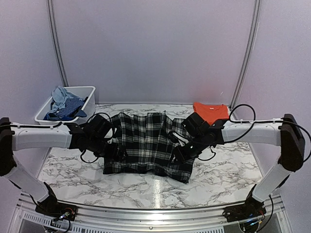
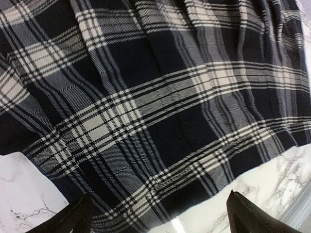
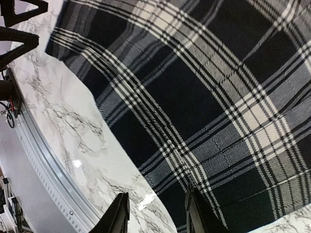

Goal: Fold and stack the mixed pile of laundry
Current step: Smooth out the flattened skirt at the center of the board.

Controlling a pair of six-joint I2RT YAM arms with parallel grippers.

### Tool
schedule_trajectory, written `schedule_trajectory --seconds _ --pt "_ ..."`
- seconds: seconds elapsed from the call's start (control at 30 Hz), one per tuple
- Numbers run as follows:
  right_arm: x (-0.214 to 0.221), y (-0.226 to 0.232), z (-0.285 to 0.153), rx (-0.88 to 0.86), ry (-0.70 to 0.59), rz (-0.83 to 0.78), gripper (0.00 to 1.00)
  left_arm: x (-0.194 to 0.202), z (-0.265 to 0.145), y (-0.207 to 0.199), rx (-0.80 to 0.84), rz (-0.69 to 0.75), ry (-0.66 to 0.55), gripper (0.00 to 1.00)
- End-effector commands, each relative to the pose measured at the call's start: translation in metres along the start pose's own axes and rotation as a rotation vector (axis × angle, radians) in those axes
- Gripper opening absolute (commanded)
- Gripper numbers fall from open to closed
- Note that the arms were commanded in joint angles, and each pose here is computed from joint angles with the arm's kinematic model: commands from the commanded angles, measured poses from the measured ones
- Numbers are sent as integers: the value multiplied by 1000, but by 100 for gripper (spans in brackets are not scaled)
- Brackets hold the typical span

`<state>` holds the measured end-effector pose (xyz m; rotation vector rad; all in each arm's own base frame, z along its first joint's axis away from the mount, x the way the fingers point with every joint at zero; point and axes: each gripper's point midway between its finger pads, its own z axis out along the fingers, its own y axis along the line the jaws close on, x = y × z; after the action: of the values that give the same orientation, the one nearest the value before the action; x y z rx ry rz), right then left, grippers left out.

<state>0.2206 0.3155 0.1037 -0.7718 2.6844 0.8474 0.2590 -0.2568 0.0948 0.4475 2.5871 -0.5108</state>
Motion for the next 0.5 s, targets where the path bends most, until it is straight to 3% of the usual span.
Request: schedule_trajectory --seconds 0.0,0.13,0.3,0.47 --pt "27 -31 37 59 68 116 36 10 22 9 -27 -87 77 99" --pt "70 -51 49 87 158 179 36 40 37 36 -122 -119 177 99" --pt "120 -41 54 60 248 228 37 59 35 77 -302 -102 236 99" --pt "144 45 73 -111 343 93 38 46 41 85 -366 -8 248 99"
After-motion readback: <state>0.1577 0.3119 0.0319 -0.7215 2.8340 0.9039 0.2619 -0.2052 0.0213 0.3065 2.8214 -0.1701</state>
